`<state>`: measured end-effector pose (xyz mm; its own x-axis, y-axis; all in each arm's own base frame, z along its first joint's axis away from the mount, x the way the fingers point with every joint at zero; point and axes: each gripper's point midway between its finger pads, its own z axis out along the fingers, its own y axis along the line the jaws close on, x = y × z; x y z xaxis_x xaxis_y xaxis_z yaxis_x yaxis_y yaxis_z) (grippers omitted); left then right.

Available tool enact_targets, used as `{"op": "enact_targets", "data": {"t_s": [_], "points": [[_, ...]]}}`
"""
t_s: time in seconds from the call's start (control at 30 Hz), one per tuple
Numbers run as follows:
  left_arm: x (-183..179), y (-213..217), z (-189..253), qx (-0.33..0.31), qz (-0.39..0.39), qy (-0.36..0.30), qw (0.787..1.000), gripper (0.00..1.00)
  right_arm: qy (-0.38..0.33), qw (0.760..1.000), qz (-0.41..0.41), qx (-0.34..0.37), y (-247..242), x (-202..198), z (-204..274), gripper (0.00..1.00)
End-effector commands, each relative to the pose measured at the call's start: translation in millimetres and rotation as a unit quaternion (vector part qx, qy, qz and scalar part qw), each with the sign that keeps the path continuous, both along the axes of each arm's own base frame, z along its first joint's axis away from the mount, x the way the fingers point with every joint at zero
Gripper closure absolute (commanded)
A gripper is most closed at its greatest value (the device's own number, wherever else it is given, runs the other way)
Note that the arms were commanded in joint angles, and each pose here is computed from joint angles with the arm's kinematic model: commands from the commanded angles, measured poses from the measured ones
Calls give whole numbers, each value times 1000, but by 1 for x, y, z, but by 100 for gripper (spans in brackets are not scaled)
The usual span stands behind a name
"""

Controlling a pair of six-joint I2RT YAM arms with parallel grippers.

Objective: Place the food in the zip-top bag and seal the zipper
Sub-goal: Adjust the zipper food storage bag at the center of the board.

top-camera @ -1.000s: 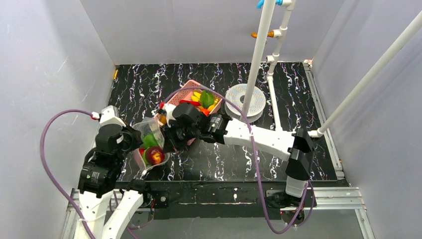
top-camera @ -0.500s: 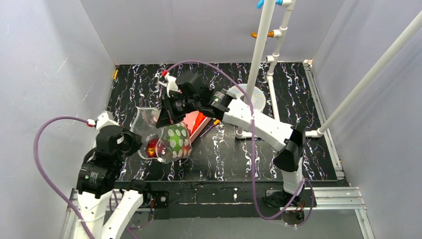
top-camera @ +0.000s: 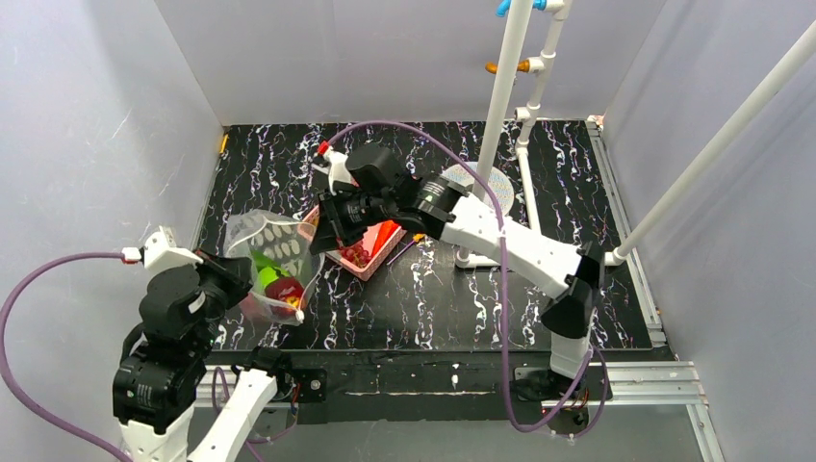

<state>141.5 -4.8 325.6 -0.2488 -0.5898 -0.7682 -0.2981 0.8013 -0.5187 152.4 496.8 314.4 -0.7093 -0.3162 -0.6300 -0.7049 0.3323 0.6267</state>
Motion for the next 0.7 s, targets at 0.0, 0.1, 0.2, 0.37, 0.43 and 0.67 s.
{"op": "enact_targets", "data": {"t_s": [0.0, 0.1, 0.2, 0.37, 0.43, 0.67], "points": [[2, 6, -48, 19, 18, 59, 998, 100, 1, 1000, 3, 30, 10, -1, -6, 99], [4, 6, -97, 28, 24, 124, 992, 100, 24, 1000, 2, -20, 18, 5, -48, 99], [2, 3, -100, 20, 23, 144, 989, 100, 12, 999, 0, -51, 18, 12, -57, 99], [7, -1, -40, 12, 1, 53, 999, 100, -44, 999, -10, -24, 14, 21, -23, 99], [7, 1, -25, 15, 2, 31, 999, 100, -54, 998, -11, -13, 13, 22, -12, 99], [6, 3, -37, 15, 10, 44, 999, 100, -58, 998, -4, 1, 16, 20, 0, 97]]}}
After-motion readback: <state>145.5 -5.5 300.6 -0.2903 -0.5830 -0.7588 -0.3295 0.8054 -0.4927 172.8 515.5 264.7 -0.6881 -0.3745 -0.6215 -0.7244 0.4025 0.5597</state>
